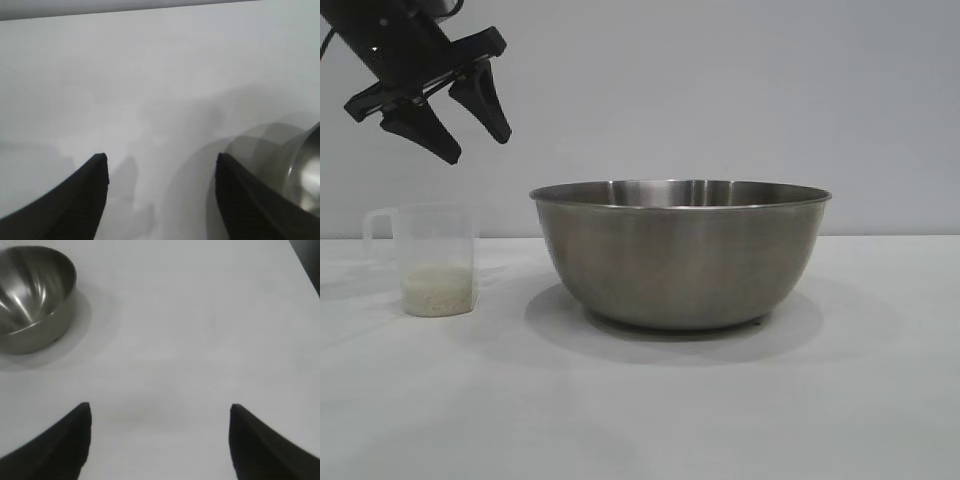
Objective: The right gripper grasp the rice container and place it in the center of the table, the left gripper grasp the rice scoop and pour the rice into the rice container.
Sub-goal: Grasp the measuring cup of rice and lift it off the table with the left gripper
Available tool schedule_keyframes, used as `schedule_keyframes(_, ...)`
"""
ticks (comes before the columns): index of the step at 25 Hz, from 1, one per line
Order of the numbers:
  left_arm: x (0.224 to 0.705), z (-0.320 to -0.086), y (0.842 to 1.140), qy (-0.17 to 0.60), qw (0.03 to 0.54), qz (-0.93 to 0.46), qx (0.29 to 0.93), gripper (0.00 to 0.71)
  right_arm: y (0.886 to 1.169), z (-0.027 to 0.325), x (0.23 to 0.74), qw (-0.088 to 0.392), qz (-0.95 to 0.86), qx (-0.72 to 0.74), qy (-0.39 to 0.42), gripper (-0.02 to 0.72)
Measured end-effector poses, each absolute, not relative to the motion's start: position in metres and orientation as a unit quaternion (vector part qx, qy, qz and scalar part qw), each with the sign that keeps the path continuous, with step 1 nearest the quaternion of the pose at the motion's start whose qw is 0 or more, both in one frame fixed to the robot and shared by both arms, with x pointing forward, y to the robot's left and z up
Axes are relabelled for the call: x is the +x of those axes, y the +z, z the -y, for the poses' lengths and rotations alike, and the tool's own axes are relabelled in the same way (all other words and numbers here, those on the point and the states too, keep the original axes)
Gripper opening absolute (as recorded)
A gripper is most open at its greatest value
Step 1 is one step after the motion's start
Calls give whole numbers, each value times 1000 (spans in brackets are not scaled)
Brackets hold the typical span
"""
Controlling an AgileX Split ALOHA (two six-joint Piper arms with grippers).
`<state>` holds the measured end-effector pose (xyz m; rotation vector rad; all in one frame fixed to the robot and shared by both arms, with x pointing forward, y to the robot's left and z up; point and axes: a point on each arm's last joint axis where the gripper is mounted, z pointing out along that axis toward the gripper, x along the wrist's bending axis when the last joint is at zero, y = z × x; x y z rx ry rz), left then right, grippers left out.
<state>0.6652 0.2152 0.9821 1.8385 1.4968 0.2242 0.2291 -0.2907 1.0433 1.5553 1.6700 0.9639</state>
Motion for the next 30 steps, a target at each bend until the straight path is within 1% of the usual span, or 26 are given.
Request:
schedule_keyframes(7,661,-213,983,68,365,-576,728,400,1043,291,229,326,-637,594,368,525)
schedule_keyframes(10,653,-215,1000,74,360,-565,739,400,1043,291,229,326,-637,594,368,525)
schedule_keyframes(14,639,-220,1029,97,345,-558,749,400,1043,291,229,326,-637,594,368,525)
schedule_keyframes(20,615,-235,1061,129,280,-572,760,400,1043,291,229,326,-637,594,368,525)
schedule_keyframes(23,602,-242,1077,144,258,-583,757,400,1043,291,229,326,-637,594,368,525)
schedule_keyframes(25,593,-245,1084,151,251,-591,751,400,1043,291,229,326,-637,594,368,525)
schedule_keyframes(30,563,-250,1098,157,257,-602,740,400,1043,291,229,326,-637,594,368,525)
